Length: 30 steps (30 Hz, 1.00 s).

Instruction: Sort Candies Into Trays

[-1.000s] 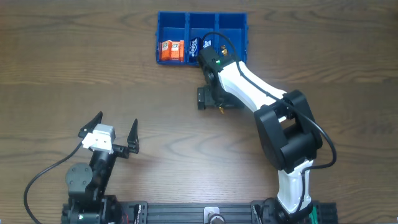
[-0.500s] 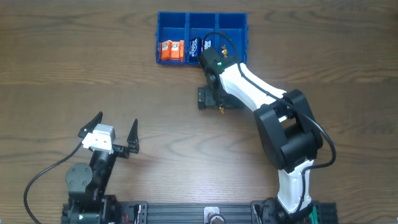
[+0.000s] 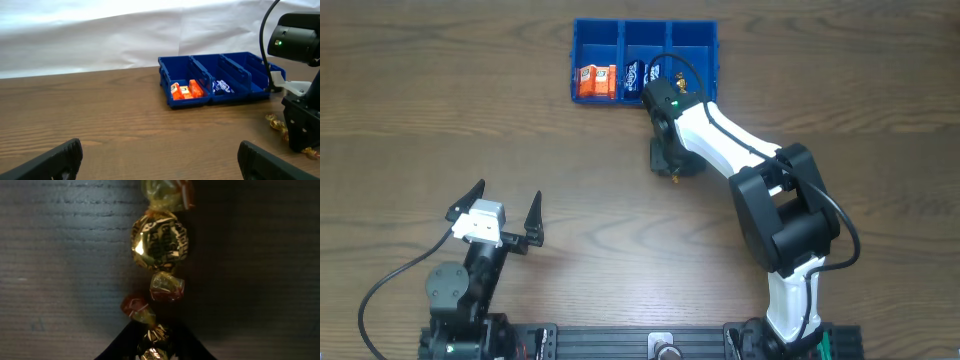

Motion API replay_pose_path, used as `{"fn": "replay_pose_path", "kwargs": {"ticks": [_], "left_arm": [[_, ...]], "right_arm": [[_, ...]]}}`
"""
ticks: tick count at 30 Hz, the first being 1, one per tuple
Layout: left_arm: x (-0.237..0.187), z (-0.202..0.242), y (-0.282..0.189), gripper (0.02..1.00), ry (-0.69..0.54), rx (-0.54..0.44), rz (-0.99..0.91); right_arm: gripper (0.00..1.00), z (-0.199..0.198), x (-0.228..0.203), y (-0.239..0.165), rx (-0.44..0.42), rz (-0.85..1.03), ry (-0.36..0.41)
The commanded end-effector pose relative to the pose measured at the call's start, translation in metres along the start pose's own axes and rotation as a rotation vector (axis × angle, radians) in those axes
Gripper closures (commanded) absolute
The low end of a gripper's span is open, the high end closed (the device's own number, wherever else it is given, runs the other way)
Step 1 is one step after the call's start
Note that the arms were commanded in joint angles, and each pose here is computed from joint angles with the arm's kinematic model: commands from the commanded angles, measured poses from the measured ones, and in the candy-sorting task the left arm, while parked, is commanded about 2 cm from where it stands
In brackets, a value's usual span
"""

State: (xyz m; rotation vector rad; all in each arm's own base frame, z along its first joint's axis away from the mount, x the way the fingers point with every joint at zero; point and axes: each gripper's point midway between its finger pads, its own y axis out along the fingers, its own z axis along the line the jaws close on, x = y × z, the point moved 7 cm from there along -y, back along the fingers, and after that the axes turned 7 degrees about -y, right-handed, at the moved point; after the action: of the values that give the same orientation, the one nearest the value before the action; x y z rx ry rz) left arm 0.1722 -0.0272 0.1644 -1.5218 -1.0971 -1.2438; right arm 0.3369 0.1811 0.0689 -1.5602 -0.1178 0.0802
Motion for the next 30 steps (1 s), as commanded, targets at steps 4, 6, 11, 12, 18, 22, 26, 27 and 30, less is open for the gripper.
{"fn": "replay_pose_path", "kwargs": {"ticks": [4,6,11,12,18,22,26,27,30], "left_arm": [[-0.013,0.000,0.001,0.020,-0.019,-0.015,0.046],[-0.013,0.000,0.001,0.020,-0.018,-0.016,0.046],[-0.013,0.000,0.001,0.020,-0.019,-0.016,0.046],[-0.013,0.000,0.001,0.020,-0.019,-0.016,0.046],[-0.013,0.000,0.001,0.023,-0.019,-0.016,0.047],[-0.013,0.000,0.001,0.020,-0.019,-0.016,0.046],[-0.013,0.000,0.001,0.020,-0.019,-0.015,0.046],[-0.013,0.000,0.001,0.020,-0.018,-0.015,0.046],[-0.013,0.000,0.001,0.020,-0.019,-0.016,0.046]], "right_arm": [[0.901,-0.003,-0.001,0.001,-0.009,0.008,0.006],[0.904,-0.003,0.000,-0.006,-0.004,-0.008,0.005],[0.904,-0.007,0.008,-0.061,-0.015,-0.144,0.009],[0.904,-0.009,0.011,-0.078,-0.027,-0.187,0.013],[0.893,-0.021,0.037,-0.191,-0.120,-0.497,0.018],[0.844,-0.035,0.063,-0.231,-0.192,-0.689,0.048],[0.851,-0.045,0.093,-0.234,-0.209,-0.801,0.070],[0.853,-0.048,0.102,-0.227,-0.213,-0.808,0.077],[0.853,-0.049,0.124,-0.198,-0.219,-0.795,0.090]]}}
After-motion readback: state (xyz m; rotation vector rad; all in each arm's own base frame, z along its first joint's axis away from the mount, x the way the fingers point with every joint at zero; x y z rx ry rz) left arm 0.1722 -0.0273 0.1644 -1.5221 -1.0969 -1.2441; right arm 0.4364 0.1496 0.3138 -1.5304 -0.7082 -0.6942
